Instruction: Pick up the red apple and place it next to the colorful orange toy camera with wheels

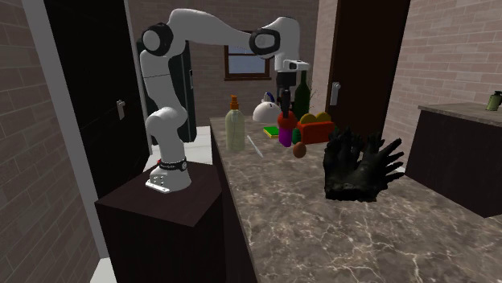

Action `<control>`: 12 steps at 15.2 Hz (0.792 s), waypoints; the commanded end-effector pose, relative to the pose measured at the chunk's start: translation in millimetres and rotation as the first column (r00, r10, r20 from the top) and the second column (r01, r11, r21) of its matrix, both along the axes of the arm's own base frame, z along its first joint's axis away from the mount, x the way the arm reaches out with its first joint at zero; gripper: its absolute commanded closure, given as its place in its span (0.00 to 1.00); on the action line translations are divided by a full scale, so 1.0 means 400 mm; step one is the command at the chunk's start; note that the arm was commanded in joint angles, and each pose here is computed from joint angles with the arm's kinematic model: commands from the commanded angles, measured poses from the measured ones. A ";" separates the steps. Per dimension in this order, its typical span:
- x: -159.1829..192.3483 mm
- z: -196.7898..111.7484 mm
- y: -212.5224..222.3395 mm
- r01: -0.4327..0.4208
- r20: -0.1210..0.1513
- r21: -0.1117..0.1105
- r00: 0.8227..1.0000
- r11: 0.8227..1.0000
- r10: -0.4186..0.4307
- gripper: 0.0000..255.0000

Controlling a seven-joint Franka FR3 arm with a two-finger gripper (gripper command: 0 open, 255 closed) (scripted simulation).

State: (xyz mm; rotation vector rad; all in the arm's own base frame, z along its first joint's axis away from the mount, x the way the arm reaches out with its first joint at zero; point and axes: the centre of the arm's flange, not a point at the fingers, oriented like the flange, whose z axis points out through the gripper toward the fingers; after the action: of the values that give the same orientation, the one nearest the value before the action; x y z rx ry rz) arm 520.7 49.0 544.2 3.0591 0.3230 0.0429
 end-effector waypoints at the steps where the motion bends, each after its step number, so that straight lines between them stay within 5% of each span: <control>1: -0.001 -0.026 0.000 0.000 0.001 0.000 1.000 1.000 0.000 1.00; 12: -0.001 -0.171 0.000 0.000 0.001 0.000 1.000 1.000 0.000 1.00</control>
State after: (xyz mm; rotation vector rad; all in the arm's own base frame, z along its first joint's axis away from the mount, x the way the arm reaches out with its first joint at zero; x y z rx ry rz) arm 520.2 48.9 481.3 3.0591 0.3227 0.0427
